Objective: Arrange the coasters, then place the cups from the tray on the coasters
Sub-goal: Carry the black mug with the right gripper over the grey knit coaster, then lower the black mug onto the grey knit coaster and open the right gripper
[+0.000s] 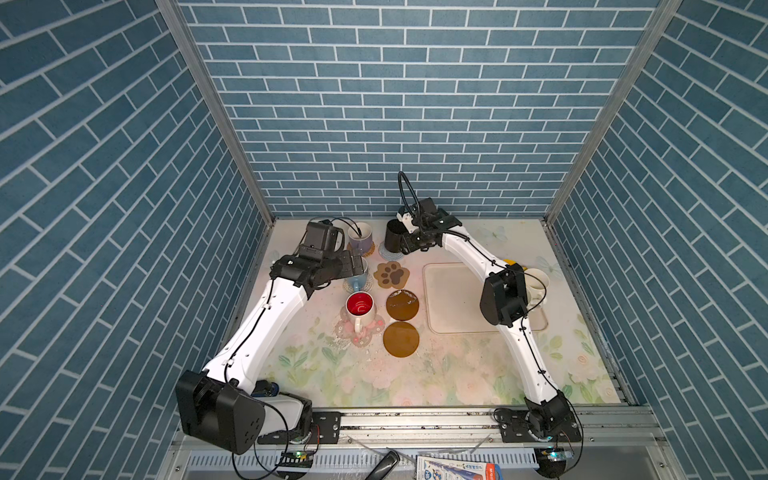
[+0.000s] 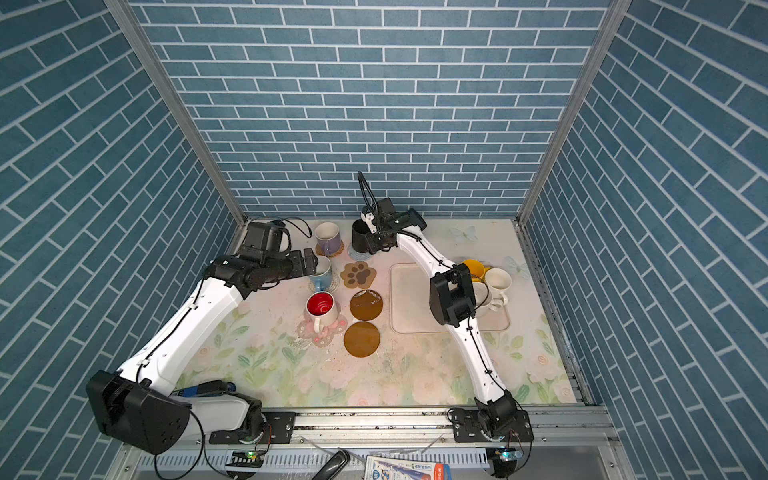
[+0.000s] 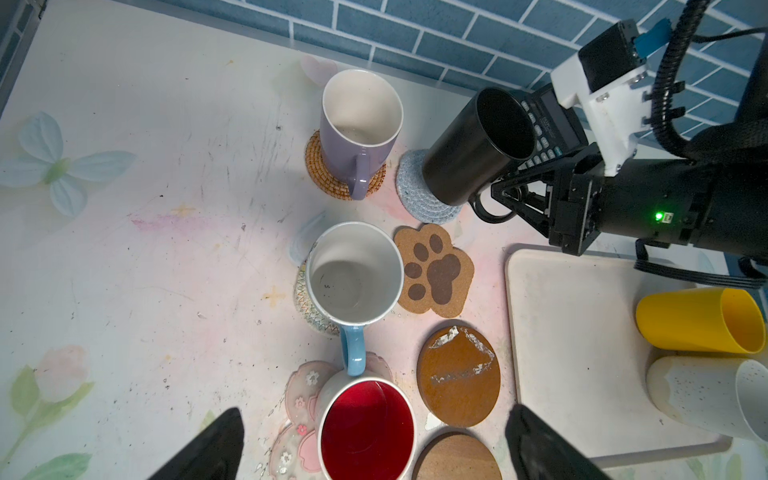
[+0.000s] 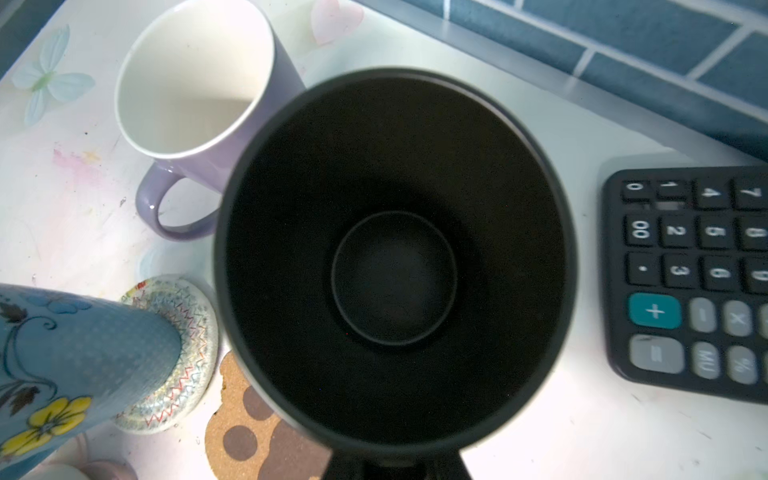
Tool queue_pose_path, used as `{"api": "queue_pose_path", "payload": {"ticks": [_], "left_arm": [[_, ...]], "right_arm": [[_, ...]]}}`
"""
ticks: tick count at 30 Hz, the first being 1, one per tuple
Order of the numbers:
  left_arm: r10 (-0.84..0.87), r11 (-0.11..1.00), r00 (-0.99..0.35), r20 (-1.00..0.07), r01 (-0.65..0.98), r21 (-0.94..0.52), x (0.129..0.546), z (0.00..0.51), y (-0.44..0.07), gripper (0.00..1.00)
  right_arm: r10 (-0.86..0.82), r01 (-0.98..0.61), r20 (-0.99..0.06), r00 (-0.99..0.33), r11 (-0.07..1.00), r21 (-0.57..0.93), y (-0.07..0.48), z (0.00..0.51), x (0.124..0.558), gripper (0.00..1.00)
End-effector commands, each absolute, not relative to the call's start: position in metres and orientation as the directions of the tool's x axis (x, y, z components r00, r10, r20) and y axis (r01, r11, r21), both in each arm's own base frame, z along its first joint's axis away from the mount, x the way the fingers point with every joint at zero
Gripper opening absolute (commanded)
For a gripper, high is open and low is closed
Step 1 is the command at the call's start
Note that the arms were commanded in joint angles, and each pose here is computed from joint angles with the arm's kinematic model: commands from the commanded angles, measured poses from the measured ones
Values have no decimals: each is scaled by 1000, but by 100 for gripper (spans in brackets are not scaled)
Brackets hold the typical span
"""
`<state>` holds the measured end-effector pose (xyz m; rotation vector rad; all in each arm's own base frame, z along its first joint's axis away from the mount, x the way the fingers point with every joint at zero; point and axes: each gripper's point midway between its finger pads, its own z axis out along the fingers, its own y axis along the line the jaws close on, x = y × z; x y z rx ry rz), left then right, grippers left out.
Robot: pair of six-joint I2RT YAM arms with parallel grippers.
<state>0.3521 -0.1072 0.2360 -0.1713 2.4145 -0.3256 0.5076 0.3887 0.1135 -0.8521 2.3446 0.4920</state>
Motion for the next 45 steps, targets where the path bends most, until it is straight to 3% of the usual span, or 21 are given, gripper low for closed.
{"api": "queue_pose_path", "payload": {"ticks": [1,20,38,42,45], "left_arm": [[-196,963,-780,-594,-40,-265,346,223,-103,99],[-193,960,-787,-585,-29,-278,344,220,-105,99],[-197,960,-792,-578,-36,-278,341,218,-103,99],[-198,959,-791,-578,-36,-280,340,218,-103,99],[-200,958,-790,-580,-35,-283,339,220,-104,99]], "right_arm": [[-428,-718,-741,-518,688,106,411,155,517,0],[-416,-670,-771,-482,742,20,408,158,539,0],[-462,-699,-718,-521,713,49,418,123,521,0],[-462,-691,-710,-531,722,46,414,122,519,27],[-460,-687,-713,-529,726,42,412,124,517,42]]}}
